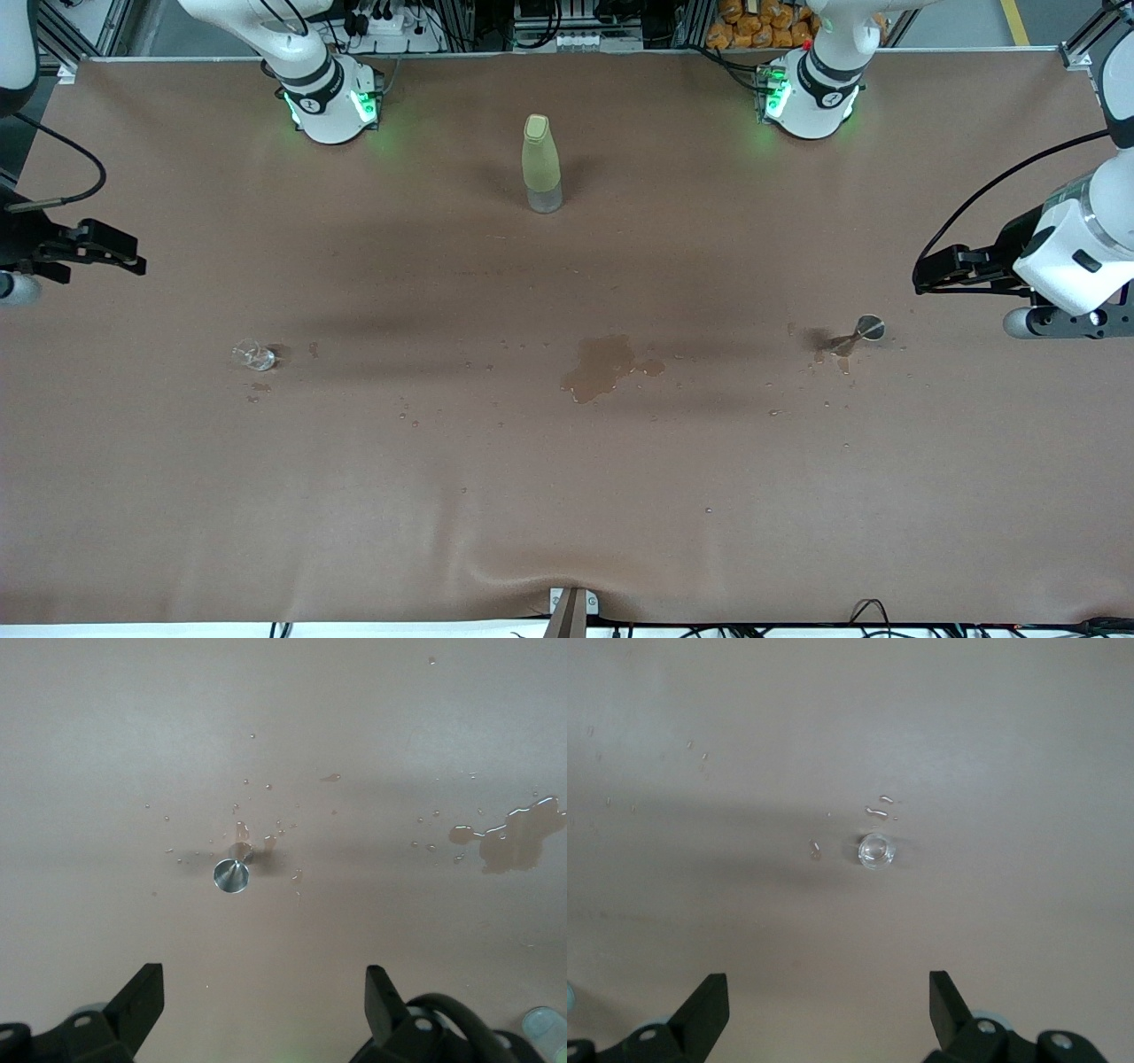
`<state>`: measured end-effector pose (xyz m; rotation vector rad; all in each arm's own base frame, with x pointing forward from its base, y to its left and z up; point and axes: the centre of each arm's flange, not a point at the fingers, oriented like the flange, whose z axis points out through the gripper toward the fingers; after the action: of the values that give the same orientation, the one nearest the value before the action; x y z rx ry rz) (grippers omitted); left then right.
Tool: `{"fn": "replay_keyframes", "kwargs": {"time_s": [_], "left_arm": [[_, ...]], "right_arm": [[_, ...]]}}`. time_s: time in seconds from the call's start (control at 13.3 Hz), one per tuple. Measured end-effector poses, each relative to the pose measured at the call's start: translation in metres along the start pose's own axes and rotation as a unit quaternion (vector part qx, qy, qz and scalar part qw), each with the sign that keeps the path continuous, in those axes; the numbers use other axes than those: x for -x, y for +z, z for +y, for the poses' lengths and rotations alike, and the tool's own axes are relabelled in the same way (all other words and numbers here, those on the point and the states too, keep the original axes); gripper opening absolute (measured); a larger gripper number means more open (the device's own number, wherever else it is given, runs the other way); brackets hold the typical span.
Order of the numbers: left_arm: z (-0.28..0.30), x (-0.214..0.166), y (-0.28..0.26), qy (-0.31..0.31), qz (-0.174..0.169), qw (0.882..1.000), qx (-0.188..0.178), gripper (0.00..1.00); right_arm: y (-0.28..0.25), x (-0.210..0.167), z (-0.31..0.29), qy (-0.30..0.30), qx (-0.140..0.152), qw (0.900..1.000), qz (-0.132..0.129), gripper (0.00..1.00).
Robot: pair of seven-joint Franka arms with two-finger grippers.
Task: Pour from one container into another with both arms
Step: 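Move the right gripper toward the glass cup while the left gripper approaches the jigger, then lower the right gripper onto the glass cup while the left gripper descends to the jigger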
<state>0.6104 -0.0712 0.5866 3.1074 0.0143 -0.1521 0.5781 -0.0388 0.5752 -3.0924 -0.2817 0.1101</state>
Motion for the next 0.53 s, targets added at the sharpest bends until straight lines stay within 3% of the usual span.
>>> {"fn": "replay_keyframes", "kwargs": {"time_s": [0.3,0.38,0.53], "left_arm": [[0.020,0.003,0.003,0.020,-0.003,1.000,0.000,1.00],[0.024,0.003,0.004,0.023,-0.004,1.000,0.000,1.00],[0.029,0.004,0.005,0.028,-0.006,1.000,0.000,1.00]], "right_arm": [[0.016,-0.007,0.011,-0.147,0.001,0.989,0.021,1.00],[0.021,-0.006,0.022,-0.183,-0.015,0.983,0.031,1.00],[0.041,-0.001,0.061,-0.245,-0.077,0.964,0.063,1.00]]}}
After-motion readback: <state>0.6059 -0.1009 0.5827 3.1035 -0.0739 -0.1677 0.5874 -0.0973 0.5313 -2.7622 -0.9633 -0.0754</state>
